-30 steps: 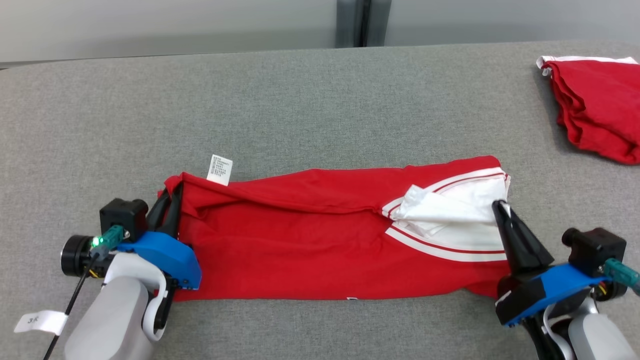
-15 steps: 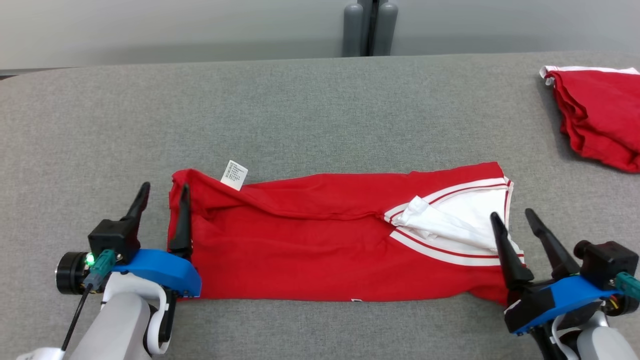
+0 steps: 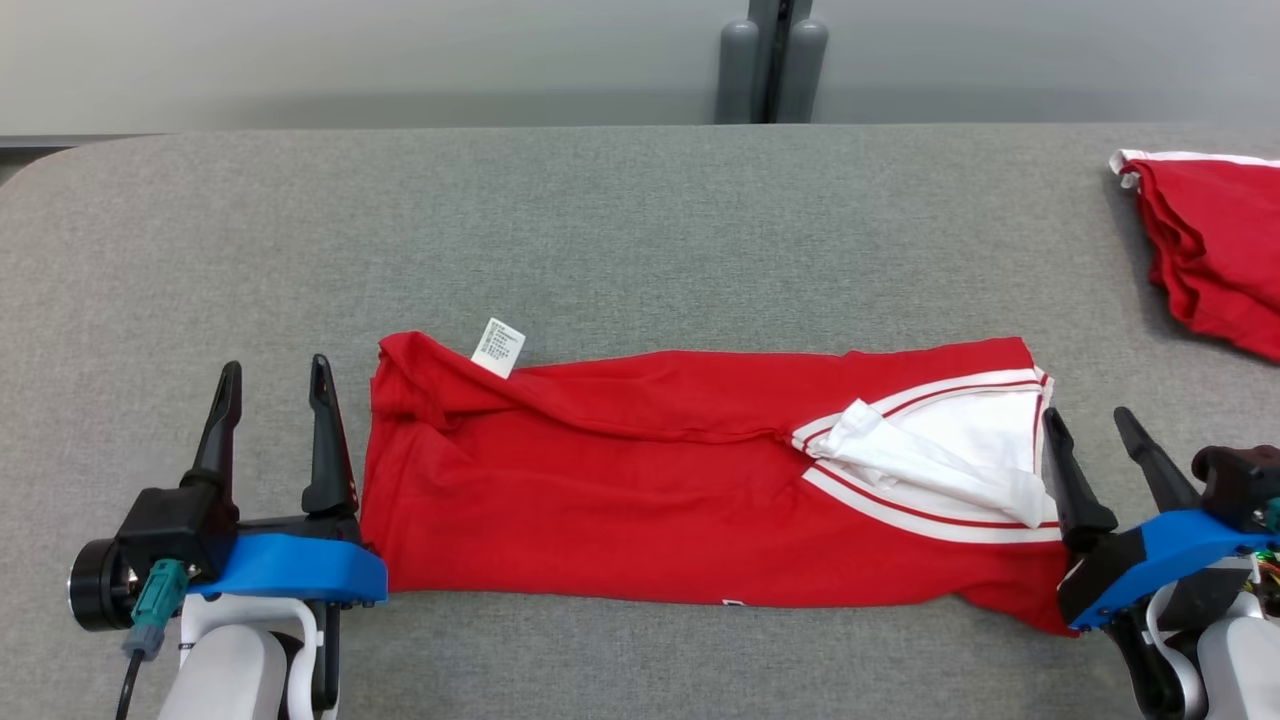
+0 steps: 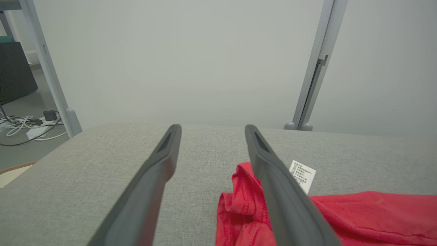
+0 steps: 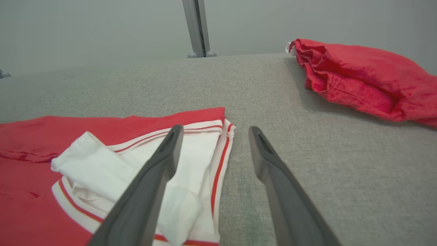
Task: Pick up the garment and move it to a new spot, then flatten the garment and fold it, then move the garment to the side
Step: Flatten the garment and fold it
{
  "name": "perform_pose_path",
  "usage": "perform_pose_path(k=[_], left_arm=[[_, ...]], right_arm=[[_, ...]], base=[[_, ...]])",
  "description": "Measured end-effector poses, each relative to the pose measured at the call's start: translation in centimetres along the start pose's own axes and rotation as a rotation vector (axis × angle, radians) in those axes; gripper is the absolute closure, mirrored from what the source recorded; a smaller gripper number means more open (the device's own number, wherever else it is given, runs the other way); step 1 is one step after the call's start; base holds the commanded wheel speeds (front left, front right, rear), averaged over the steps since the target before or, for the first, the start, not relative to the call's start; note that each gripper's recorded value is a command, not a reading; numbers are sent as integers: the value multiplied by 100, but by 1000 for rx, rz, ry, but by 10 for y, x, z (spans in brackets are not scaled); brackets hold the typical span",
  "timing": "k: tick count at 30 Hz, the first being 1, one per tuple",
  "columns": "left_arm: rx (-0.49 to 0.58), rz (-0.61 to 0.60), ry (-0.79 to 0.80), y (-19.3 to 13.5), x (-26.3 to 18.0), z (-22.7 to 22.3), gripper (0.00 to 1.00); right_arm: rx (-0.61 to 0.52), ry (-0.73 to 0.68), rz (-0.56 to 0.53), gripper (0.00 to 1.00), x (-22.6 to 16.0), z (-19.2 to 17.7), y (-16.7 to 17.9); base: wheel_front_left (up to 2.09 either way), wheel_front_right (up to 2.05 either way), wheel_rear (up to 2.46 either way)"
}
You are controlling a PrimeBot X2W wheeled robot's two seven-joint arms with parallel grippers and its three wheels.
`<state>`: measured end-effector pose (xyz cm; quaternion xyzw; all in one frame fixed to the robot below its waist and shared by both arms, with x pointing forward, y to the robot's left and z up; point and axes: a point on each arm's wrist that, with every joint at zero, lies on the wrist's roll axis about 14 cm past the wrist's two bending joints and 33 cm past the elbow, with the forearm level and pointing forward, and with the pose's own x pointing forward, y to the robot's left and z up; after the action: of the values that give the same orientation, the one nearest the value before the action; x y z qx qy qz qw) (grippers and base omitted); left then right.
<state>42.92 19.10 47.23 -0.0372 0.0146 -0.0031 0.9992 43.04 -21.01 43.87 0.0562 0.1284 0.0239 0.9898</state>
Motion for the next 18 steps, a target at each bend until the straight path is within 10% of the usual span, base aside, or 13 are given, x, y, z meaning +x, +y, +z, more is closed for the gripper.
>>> perform_pose_path(k=[16, 17, 18], left_arm=[[7, 73, -29, 17, -15, 4, 0], [7, 74, -30, 18, -16, 5, 0], [10, 75, -31, 18, -17, 5, 0]], right_arm=[[14, 295, 38, 0, 8, -79, 18], [18, 297, 42, 20, 8, -79, 19], [20, 299, 46, 69, 7, -80, 21]], base=[[0, 0, 0], [0, 0, 0], [0, 0, 0]])
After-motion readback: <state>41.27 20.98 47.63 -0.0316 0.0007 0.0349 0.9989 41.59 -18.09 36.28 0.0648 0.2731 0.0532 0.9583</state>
